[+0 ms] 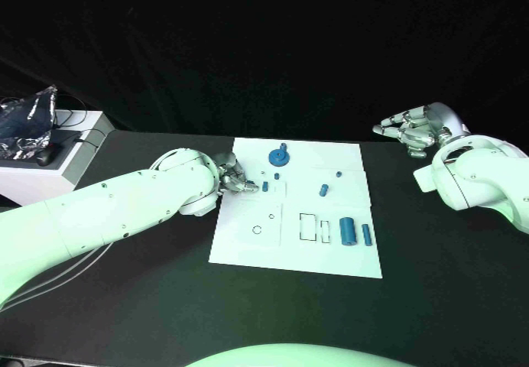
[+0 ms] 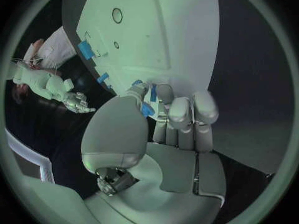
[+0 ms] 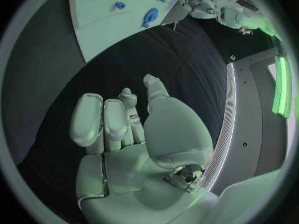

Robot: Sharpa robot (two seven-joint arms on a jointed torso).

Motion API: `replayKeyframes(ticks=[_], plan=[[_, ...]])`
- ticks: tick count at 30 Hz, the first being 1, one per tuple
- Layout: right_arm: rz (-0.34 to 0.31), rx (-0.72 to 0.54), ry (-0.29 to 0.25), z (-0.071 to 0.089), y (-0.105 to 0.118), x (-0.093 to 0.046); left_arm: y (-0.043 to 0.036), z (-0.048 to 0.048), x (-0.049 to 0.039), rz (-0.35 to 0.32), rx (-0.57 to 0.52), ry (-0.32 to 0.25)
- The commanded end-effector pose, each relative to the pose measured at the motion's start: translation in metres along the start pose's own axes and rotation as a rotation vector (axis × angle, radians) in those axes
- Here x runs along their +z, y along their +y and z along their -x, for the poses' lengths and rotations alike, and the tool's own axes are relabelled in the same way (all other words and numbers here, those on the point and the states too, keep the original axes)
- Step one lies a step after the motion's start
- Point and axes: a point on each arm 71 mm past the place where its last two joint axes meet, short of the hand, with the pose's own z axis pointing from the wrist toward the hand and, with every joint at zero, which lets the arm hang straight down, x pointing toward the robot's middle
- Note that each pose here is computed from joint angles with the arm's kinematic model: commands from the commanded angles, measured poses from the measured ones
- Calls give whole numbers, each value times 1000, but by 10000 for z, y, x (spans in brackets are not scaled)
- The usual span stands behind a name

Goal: Assemble the parts on the task board

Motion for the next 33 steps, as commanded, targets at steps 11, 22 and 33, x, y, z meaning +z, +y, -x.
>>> replayKeyframes(ticks=[11,22,33], plan=[[15,-8,5,-6,10,0,-31,2,-3,-15,-20,-9],[13,-9,6,-7,4,1,-34,34,-12,-13,-27,-18],[10,-9,16,-24,0,-1,-17,39,-10,9,-23,13]])
